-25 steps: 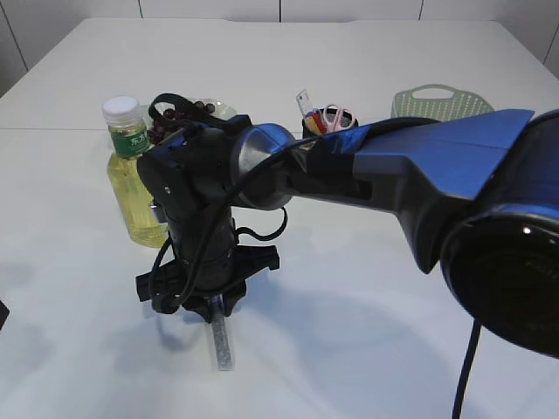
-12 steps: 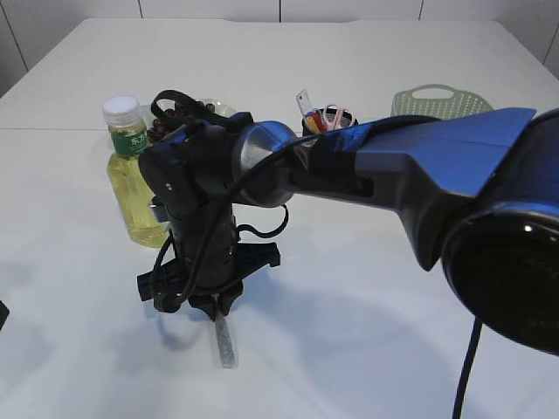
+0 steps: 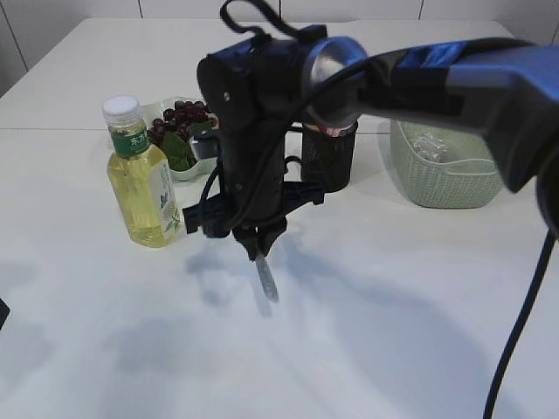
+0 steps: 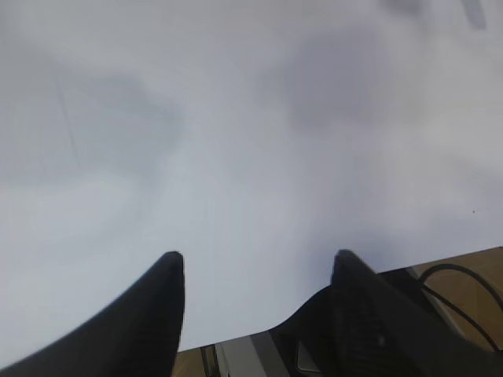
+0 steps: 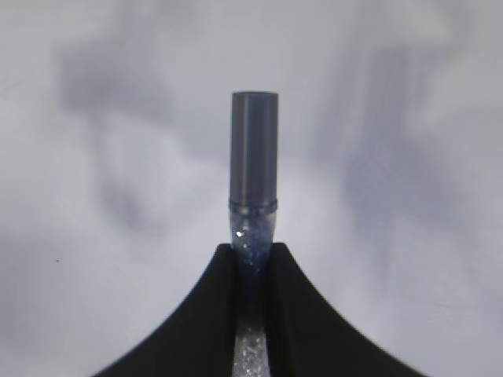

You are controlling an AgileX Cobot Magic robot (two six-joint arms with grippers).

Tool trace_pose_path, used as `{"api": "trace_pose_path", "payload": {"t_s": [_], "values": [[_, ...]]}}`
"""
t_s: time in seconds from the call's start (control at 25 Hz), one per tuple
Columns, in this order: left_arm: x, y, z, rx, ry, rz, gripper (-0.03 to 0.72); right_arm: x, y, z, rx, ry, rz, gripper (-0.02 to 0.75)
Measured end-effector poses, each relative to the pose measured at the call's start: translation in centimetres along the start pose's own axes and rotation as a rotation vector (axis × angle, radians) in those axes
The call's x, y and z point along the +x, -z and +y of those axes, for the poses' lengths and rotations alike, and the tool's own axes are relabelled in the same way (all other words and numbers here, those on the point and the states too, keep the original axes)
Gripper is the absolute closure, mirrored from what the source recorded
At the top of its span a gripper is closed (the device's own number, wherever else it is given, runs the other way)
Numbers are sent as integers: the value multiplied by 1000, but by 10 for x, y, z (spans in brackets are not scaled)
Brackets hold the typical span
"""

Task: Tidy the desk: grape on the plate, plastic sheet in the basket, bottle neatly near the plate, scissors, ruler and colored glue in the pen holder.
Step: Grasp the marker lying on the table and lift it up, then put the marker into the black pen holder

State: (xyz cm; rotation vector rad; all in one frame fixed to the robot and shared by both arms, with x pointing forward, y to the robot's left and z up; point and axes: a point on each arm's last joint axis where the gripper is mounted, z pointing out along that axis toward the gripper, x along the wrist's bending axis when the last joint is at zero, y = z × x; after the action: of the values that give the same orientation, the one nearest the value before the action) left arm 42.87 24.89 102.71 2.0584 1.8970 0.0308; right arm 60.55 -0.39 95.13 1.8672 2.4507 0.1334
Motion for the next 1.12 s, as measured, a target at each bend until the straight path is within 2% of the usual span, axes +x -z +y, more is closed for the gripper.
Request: {"api": "trace_pose_path", "payload": {"t_s": [0.12, 0.36, 0.44, 0.6, 0.76, 0.88, 1.04, 1.12], "values": [[0, 0, -1, 9, 0, 0, 255, -24, 24, 8, -44, -4, 15, 650], [0, 0, -2, 18, 0, 0, 255, -98, 67, 24, -121, -104, 76, 651], [0, 0, -2, 19, 0, 0, 255, -123, 80, 26, -146, -112, 132, 651], [0, 0, -2, 22, 0, 0, 255, -159, 100, 31, -221, -90, 318, 651], [-1, 0, -2, 22, 9, -13, 255, -187, 111, 37, -334, -44, 478, 651], [-3, 0, -2, 24, 20, -30, 255, -202, 118, 42, -448, 22, 549, 651], [-3, 0, -3, 29, 24, -36, 255, -213, 126, 47, -596, 128, 586, 652], [-3, 0, -3, 36, 25, -37, 256, -214, 129, 50, -656, 186, 574, 652]]}}
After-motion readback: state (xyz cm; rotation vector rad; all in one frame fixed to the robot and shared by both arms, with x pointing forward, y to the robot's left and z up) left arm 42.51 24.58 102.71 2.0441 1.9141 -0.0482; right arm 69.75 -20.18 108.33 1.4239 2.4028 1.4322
